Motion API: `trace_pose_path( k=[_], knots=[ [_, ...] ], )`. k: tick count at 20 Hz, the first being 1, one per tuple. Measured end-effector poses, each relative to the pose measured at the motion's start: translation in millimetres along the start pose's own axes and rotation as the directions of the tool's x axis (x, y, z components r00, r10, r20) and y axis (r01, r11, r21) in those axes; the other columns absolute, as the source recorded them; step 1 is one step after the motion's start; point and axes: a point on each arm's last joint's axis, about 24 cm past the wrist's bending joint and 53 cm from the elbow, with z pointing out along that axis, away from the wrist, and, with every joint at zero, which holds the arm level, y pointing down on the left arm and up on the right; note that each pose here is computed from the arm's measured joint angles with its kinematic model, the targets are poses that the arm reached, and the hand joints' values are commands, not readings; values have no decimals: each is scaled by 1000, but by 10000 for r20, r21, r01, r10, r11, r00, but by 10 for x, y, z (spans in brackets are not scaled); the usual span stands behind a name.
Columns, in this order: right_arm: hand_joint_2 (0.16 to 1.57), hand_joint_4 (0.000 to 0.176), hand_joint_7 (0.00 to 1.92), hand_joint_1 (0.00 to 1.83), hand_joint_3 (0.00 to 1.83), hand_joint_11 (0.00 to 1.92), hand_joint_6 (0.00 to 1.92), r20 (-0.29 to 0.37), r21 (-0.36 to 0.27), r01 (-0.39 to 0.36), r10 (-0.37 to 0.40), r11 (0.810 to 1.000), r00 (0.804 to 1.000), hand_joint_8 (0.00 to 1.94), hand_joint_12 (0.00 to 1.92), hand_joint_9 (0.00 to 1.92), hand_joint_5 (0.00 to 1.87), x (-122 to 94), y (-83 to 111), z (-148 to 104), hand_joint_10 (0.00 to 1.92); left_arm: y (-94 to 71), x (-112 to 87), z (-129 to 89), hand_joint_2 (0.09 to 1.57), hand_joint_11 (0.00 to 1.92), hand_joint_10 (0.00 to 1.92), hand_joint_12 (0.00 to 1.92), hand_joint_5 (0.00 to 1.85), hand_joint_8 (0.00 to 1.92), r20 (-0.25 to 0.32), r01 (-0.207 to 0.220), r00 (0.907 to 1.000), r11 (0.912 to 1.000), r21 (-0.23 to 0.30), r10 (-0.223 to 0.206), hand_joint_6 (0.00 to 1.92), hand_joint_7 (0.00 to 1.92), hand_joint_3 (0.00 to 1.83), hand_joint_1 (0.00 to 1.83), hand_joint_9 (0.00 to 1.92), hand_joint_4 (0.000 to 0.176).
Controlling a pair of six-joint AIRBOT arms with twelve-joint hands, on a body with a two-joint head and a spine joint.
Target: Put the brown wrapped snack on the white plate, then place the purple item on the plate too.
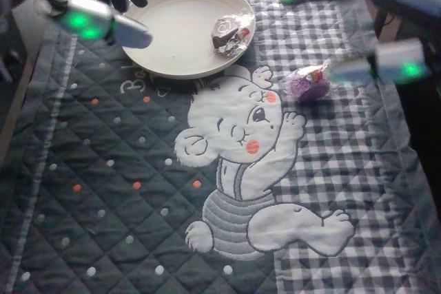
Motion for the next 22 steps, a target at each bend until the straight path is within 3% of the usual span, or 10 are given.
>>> trace_pose_path(
  k=[3, 5, 8, 11, 13, 14, 16, 18, 20, 22],
  knots=[
    [956, 129, 431, 956, 0, 6, 1, -611, 70, 432, -427, 9990, 9972, 3, 1030, 403, 511, 184, -35, 123, 8, 62, 119, -407, 877, 537, 555, 1257, 737, 30, 0, 517, 9987, 9978, 413, -518, 0, 861, 1, 1022, 800, 25],
    [946, 128, 452, 942, 0, 0, 1, -1251, 575, 619, -543, 9964, 9907, 3, 1178, 430, 524, 376, -181, 117, 9, 52, 88, -567, 898, 401, 294, 1139, 718, 0, 159, 771, 9968, 9954, 571, -781, 0, 791, 0, 1033, 761, 45],
    [942, 96, 462, 1047, 0, 41, 1, -1224, 1139, 785, -644, 9904, 9904, 1, 1027, 439, 533, 290, -330, 89, 5, -182, -4, -790, 956, 376, 126, 1297, 666, 5, 615, 1117, 9905, 9805, 1619, -1230, 1, 754, 0, 884, 757, 0],
    [922, 101, 469, 1097, 0, 140, 0, -1603, 2010, 1296, -979, 9710, 9822, 0, 894, 473, 542, 305, -585, 36, 1, -244, 25, -946, 917, 436, 201, 1350, 718, 21, 575, 1163, 9899, 9748, 1904, -1293, 5, 806, 0, 916, 825, 0],
    [924, 0, 573, 1075, 0, 200, 1, -1773, 2432, 1390, -968, 9600, 9794, 4, 1106, 621, 583, 373, -728, 59, 22, -244, 1, -999, 890, 470, 592, 1384, 756, 20, 685, 1282, 9872, 9723, 1954, -1439, 5, 842, 0, 975, 741, 0],
    [951, 0, 647, 1071, 3, 189, 0, -1813, 2474, 1364, -925, 9593, 9791, 26, 1383, 716, 587, 412, -747, 81, 72, -250, -10, -1002, 879, 464, 717, 1431, 768, 22, 723, 1297, 9866, 9714, 1989, -1465, 2, 863, 0, 991, 712, 0],
    [946, 0, 729, 1101, 0, 179, 2, -1882, 2414, 1286, -836, 9619, 9786, 85, 1639, 504, 606, 494, -750, 134, 885, -233, -50, -1003, 887, 447, 864, 1453, 758, 22, 842, 1347, 9845, 9711, 1969, -1536, 0, 864, 1, 1018, 642, 0],
    [927, 2, 513, 1127, 0, 360, 4, -1906, 2417, 1267, -810, 9620, 9783, 895, 1811, 433, 689, 521, -760, 153, 1485, -203, -75, -1002, 899, 482, 903, 1439, 762, 30, 905, 1346, 9839, 9726, 1895, -1538, 1, 874, 0, 1008, 636, 0],
    [962, 10, 668, 1125, 3, 270, 33, -1830, 2474, 1221, -774, 9612, 9801, 928, 1737, 516, 864, 504, -785, 163, 1282, -200, -77, -1000, 909, 520, 865, 1430, 755, 25, 918, 1373, 9834, 9723, 1893, -1568, 0, 867, 0, 989, 651, 0],
    [1074, 36, 1053, 1227, 5, 209, 875, -1761, 2547, 1207, -767, 9595, 9814, 896, 1577, 715, 1026, 474, -810, 160, 1068, -202, -46, -990, 917, 465, 761, 1393, 740, 13, 825, 1426, 9836, 9717, 1883, -1603, 0, 851, 0, 992, 635, 0]
  ],
)
